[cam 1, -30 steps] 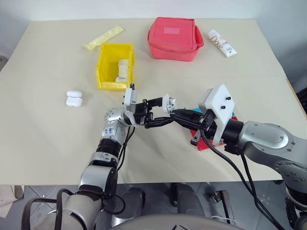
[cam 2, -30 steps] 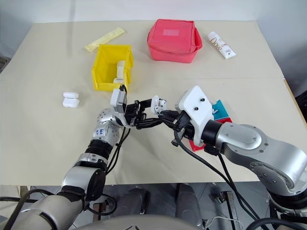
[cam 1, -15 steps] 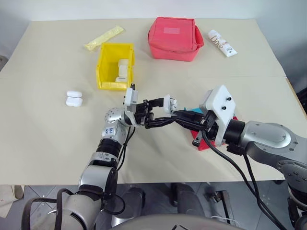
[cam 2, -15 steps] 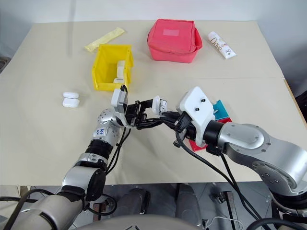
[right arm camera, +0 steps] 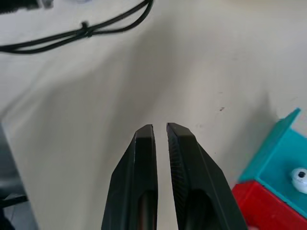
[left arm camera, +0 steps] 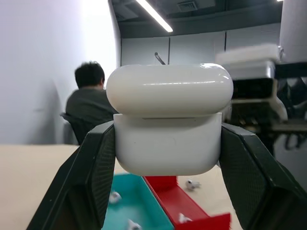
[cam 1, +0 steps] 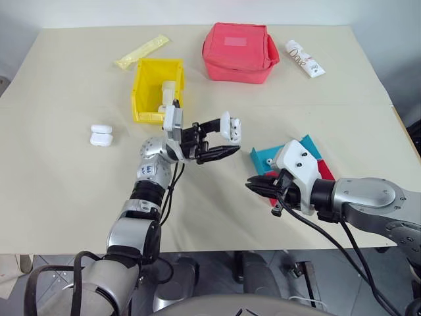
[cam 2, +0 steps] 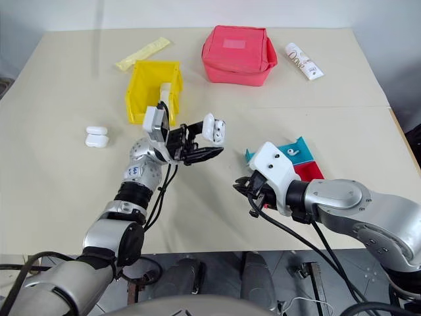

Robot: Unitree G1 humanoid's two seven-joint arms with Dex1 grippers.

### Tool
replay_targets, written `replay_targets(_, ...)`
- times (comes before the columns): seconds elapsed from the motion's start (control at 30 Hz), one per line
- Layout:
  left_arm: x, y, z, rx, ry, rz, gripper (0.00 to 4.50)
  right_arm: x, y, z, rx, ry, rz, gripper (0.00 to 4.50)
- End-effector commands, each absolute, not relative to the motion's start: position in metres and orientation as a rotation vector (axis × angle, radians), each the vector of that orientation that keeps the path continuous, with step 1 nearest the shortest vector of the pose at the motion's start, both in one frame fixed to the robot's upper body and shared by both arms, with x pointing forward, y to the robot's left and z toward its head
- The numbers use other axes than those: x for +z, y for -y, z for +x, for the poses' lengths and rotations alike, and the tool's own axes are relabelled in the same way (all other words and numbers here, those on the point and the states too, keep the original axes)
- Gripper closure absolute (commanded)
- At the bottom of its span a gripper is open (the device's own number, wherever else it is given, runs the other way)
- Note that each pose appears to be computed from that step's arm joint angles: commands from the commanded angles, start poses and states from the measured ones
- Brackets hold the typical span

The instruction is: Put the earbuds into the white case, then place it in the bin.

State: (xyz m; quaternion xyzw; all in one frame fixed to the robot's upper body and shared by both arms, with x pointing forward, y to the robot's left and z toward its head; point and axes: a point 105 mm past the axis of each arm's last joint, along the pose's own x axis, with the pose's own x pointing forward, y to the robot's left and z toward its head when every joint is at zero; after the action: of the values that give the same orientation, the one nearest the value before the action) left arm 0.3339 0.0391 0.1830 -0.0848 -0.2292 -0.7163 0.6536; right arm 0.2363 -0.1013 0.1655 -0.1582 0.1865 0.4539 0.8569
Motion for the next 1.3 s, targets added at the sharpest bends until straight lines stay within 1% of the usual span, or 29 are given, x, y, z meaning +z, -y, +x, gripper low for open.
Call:
replay_targets(0.03, 0.189, -0.040, 0.326, -1.700, 0.580, -0.179, 1.71, 0.176, 0.101, 0.234, 0.962, -0.355, -0.354, 4.05)
replay_targets(0.17, 0.189, -0.042, 0.327, -1.705, 0.577, -0.201, 1.71, 0.179, 0.105, 0.236, 0.942, -0.345, -0.363, 4.05)
replay_targets(0.27, 0.189, -0.046, 0.327, -1.716, 0.556, -0.236, 1.71, 0.185, 0.116, 0.240, 0.890, -0.328, -0.385, 4.05)
replay_targets(0.53, 0.189, -0.060, 0.326, -1.756, 0.464, -0.297, 1.71, 0.214, 0.147, 0.254, 0.700, -0.183, -0.467, 4.05)
replay_targets(0.6, 0.192, -0.063, 0.328, -1.761, 0.447, -0.295, 1.71, 0.221, 0.152, 0.251, 0.671, -0.136, -0.446, 4.46)
replay_targets(0.73, 0.197, -0.066, 0.330, -1.776, 0.422, -0.272, 1.71, 0.223, 0.157, 0.244, 0.652, -0.106, -0.442, 4.48)
replay_targets(0.87, 0.198, -0.066, 0.329, -1.792, 0.406, -0.240, 1.71, 0.229, 0.157, 0.243, 0.641, -0.075, -0.457, 4.48)
replay_targets(0.97, 0.197, -0.062, 0.329, -1.810, 0.380, -0.122, 1.71, 0.244, 0.151, 0.250, 0.650, -0.031, -0.475, 4.48)
replay_targets(1.03, 0.194, -0.056, 0.335, -1.784, 0.336, -0.015, 1.71, 0.254, 0.136, 0.262, 0.674, -0.005, -0.484, 4.48)
replay_targets(1.1, 0.192, -0.052, 0.335, -1.789, 0.326, 0.045, 1.71, 0.264, 0.113, 0.272, 0.728, 0.022, -0.483, 4.48)
replay_targets(1.23, 0.188, -0.047, 0.332, -1.803, 0.331, 0.084, 1.71, 0.271, 0.080, 0.284, 0.813, 0.038, -0.506, 4.48)
replay_targets(1.3, 0.186, -0.045, 0.331, -1.807, 0.333, 0.100, 1.71, 0.271, 0.071, 0.289, 0.834, 0.032, -0.518, 4.48)
